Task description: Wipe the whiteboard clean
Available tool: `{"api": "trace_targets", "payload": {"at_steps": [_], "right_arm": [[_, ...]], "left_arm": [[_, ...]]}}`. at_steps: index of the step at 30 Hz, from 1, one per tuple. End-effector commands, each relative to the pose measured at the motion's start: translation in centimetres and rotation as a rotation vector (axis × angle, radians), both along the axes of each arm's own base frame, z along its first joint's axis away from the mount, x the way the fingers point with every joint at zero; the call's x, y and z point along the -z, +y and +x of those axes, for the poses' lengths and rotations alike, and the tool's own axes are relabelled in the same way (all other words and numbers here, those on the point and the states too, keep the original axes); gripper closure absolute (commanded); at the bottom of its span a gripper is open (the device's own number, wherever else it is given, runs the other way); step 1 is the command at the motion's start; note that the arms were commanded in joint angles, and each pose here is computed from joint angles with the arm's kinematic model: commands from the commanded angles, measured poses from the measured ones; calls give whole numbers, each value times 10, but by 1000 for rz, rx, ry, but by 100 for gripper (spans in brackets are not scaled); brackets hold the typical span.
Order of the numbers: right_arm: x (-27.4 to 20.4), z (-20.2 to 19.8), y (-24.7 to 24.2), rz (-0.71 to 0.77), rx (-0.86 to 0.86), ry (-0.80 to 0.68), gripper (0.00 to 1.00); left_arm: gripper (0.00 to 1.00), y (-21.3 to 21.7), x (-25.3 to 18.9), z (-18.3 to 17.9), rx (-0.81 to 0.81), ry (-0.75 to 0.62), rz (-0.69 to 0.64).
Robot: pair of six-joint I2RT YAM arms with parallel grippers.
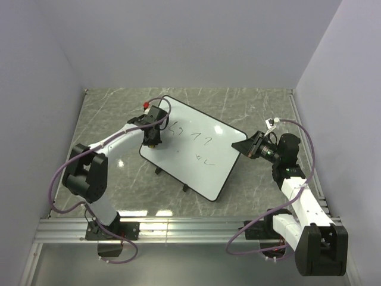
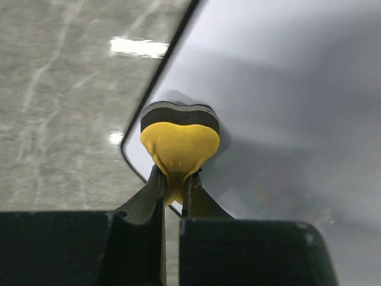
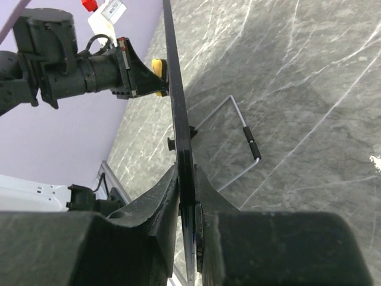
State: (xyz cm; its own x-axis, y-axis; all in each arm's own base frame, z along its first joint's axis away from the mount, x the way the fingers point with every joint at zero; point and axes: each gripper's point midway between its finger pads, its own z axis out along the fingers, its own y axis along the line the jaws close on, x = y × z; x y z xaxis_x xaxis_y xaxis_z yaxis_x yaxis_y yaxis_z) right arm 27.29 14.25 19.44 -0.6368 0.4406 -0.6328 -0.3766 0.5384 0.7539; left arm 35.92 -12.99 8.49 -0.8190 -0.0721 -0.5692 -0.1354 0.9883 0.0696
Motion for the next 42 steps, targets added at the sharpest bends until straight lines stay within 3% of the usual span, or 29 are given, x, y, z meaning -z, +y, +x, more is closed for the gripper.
{"api": "trace_targets", "payload": {"at_steps": [1, 7, 13, 22, 32, 42], "right_arm": [[-21, 9, 0, -25, -4, -97, 100], [-17, 15, -1, -18, 9, -76, 100], [-24, 21, -2, -20, 16, -73, 100], [-29, 27, -1, -18, 13, -58, 100], [-27, 32, -2, -44, 4, -33, 100], [-25, 32, -1, -60, -16, -35, 100]], "left_arm": [[100, -61, -37, 3, 141, -99, -200], [100, -160, -47, -61, 301, -60, -395], [100, -221, -46, -114, 390, 5, -527], [100, -284, -87, -148, 552, -32, -668], [100, -267, -81, -136, 515, -49, -550], [100, -143, -67, -31, 278, -109, -368]]}}
